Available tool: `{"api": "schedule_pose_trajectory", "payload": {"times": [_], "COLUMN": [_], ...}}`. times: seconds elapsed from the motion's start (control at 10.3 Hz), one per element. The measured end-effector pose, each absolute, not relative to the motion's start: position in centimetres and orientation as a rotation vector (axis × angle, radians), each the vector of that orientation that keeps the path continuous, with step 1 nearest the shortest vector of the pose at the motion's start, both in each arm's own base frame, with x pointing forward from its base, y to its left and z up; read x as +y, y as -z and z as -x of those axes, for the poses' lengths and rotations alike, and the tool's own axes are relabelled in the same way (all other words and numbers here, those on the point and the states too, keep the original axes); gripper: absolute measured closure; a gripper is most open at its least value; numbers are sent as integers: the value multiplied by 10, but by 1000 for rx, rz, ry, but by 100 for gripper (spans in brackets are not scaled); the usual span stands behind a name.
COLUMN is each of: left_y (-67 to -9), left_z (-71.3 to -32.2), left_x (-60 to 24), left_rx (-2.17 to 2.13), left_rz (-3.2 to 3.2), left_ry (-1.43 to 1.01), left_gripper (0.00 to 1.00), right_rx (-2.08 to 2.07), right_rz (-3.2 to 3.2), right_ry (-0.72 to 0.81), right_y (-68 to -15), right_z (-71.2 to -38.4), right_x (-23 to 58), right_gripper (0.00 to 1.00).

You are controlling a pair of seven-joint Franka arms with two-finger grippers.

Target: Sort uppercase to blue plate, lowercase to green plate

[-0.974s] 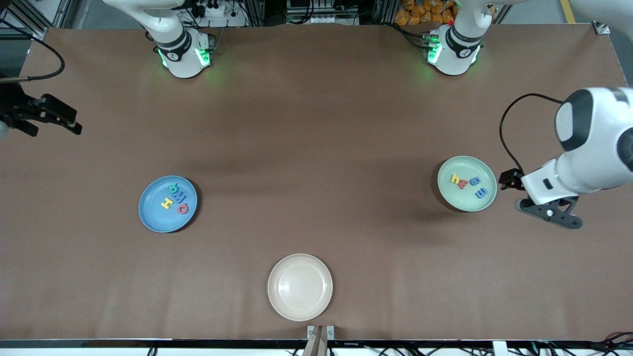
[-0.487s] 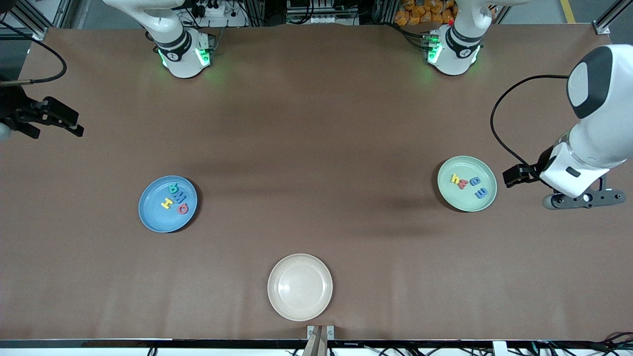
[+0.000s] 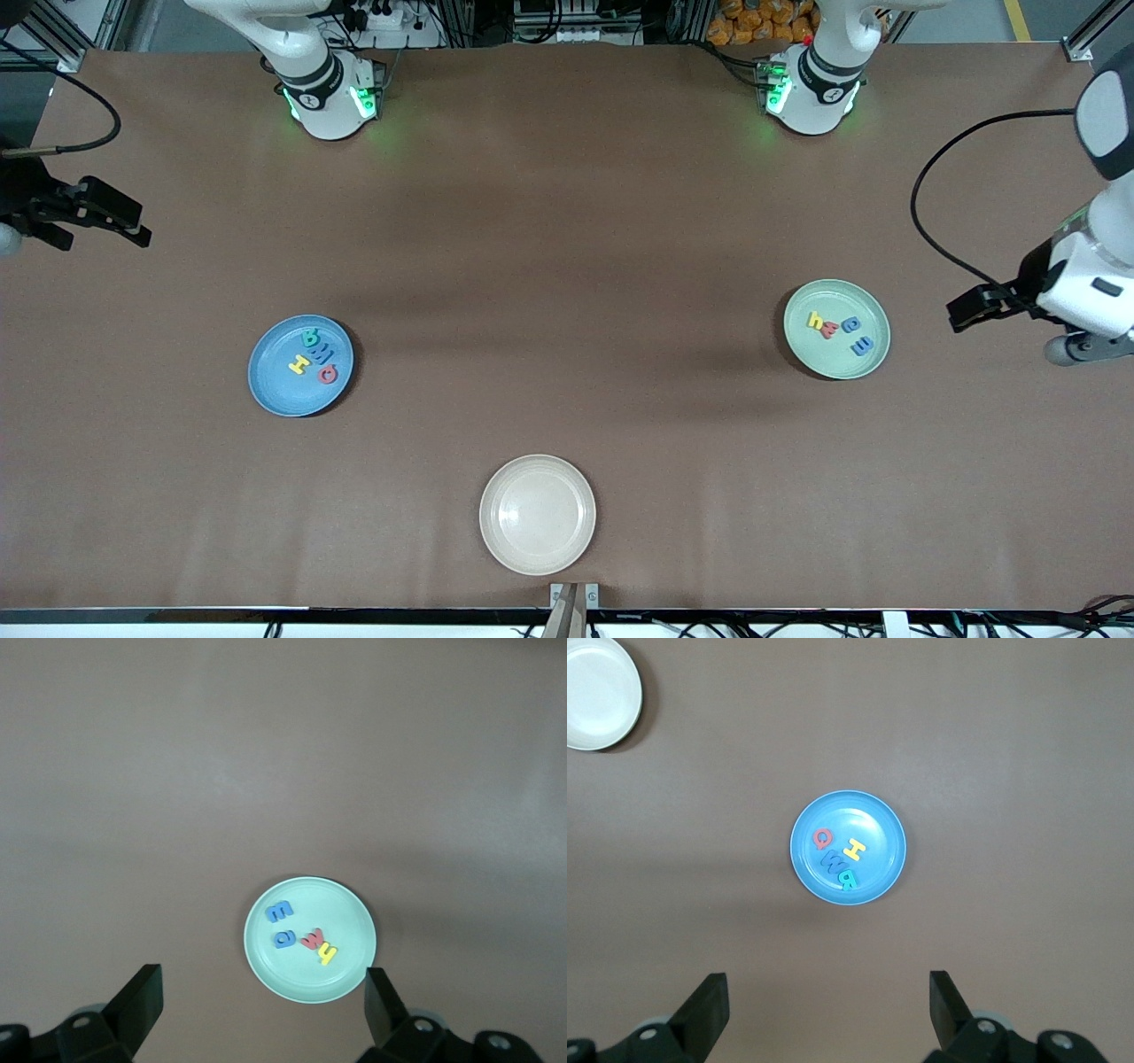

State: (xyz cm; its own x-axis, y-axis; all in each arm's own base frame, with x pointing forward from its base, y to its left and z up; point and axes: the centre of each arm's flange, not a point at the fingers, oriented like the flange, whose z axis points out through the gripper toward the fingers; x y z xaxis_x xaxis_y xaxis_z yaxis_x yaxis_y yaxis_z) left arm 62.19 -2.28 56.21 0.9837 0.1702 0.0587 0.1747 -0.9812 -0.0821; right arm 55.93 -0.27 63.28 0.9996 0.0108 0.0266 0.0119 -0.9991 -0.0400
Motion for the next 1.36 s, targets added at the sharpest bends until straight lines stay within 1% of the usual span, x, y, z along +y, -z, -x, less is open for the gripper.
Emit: {"api": "schedule_pose_trajectory", "payload": {"times": [0.19,0.58,1.36], "left_y": [-575,-582,-599], "left_z": [-617,-613,-590], "left_x": [-4,-10,-8], "left_rx": [-323,-311,-317], "left_rz": [3059,3068,3070], "left_ry": [102,112,15], "left_gripper": [0,0,0], "right_rx": [-21,-18,-10], "right_rz": [3101,3101,3101], "right_ry": [40,48,52], "right_y": [-631,-633,-635], "right_z": [-565,-566,-566], "right_x": [-2,-2,-5], "right_gripper": [0,0,0]}}
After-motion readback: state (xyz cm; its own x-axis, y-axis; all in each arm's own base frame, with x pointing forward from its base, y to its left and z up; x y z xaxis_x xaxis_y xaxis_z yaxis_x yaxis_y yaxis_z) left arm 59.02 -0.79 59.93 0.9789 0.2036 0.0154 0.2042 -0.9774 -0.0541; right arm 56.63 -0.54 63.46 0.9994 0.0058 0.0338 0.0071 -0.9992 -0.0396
